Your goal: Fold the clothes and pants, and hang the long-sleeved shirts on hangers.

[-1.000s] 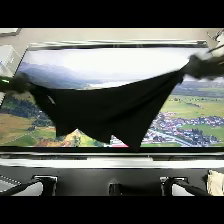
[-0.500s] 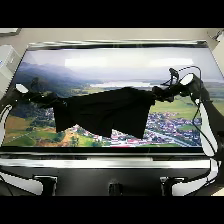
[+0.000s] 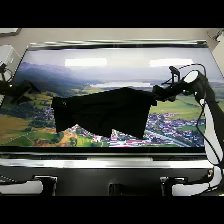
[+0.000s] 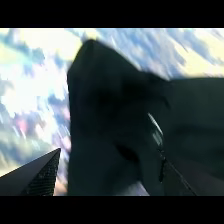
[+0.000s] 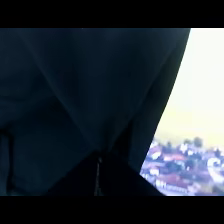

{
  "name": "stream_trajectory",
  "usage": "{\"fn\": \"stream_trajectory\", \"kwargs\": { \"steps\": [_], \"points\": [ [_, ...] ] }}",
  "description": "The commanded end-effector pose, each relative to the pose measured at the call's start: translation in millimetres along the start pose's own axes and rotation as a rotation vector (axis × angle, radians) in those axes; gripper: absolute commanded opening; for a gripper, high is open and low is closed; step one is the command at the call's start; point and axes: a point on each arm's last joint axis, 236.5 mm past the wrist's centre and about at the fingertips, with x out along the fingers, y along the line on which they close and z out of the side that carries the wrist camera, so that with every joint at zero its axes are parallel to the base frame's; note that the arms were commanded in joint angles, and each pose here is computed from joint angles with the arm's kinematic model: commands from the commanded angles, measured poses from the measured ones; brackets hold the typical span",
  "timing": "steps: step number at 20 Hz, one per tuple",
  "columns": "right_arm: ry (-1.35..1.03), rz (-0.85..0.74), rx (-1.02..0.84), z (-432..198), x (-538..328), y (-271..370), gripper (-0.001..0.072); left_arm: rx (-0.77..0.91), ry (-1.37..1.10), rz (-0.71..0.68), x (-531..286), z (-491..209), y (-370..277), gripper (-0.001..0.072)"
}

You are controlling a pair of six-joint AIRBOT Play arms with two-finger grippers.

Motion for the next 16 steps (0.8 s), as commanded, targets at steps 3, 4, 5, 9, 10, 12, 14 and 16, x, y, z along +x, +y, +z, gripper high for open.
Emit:
{"fn": "stream_trajectory", "kwargs": {
  "steps": [3, 4, 5, 9, 10, 12, 14, 16],
  "points": [
    [0.047, 0.01, -0.021, -15.2, -13.6, 8.9, 0.0036, -0.088, 0.102, -0.288, 8.5, -115.2, -50.1, 0.0674],
    [0.053, 0.012, -0.02, -16.5, -13.6, 9.4, 0.0035, -0.106, 0.12, -0.359, 21.3, -138.9, -58.3, 0.0674],
    [0.057, 0.014, -0.02, -17.4, -13.7, 9.7, 0.0035, -0.127, 0.137, -0.406, 34.9, -160.3, -62.5, 0.0674],
    [0.086, 0.018, -0.031, -24.4, -14.2, 10.4, 0.0036, -0.143, 0.154, -0.392, 92.2, -210.0, -54.7, 0.0674],
    [0.097, 0.019, -0.038, -26.9, -14.6, 10.6, 0.0036, -0.124, 0.143, -0.382, 101.2, -214.0, -56.7, 0.0674],
    [0.112, 0.02, -0.043, -30.7, -15.1, 10.9, 0.0036, -0.087, 0.129, -0.368, 116.0, -218.5, -67.8, 0.0674],
    [0.12, 0.021, -0.042, -32.4, -15.3, 11.1, 0.0036, -0.061, 0.144, -0.351, 133.0, -228.8, -76.3, 0.0674],
    [0.127, 0.022, -0.043, -34.0, -15.5, 11.2, 0.0036, -0.068, 0.152, -0.338, 148.2, -234.0, -80.5, 0.0674]
  ]
}}
